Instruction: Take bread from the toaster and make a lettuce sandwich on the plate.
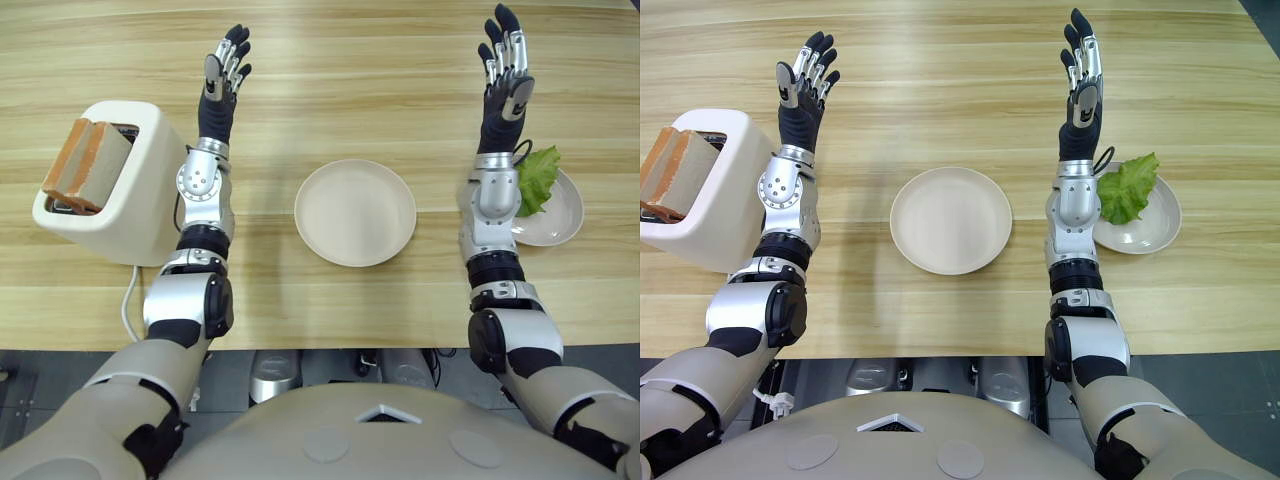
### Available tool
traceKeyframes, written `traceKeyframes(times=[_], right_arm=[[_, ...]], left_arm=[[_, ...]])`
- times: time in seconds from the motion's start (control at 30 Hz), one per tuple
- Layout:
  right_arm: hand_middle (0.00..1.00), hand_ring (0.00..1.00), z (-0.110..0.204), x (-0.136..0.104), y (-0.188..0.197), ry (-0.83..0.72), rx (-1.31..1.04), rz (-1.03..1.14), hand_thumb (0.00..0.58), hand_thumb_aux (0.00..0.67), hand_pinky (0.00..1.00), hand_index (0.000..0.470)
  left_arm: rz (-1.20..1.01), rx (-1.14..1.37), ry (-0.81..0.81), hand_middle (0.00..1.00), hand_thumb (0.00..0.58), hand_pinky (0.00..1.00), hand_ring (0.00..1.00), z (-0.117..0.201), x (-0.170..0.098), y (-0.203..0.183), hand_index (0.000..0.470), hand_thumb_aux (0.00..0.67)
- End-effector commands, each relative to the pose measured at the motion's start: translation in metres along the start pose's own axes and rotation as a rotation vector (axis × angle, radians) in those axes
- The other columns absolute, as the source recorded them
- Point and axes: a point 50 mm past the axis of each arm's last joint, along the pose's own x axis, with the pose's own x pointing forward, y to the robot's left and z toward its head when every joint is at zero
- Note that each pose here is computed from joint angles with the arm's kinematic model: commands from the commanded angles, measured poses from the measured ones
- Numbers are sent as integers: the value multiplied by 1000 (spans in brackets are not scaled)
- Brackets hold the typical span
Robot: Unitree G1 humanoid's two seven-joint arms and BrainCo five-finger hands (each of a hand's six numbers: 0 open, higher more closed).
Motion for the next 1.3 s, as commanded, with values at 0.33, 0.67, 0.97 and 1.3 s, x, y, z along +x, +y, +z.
traceKeyframes(times=[0.33,0.67,0.97,1.3], right_arm=[[0,0,-5,2,5,48,-26,48,0,0,0,0],[0,0,-2,-2,14,29,-55,90,0,0,0,0],[0,0,-1,-2,17,42,-62,101,0,0,0,0],[0,0,-5,-3,1,67,-88,72,0,0,0,0]], left_arm=[[-95,155,115,0,0,0,0,-12,-2,-11,0,0],[-127,351,-21,0,0,0,0,5,-2,-19,0,0],[-170,867,-84,0,0,0,0,89,-14,46,0,0],[-102,1136,464,0,0,0,0,112,-79,158,0,0]])
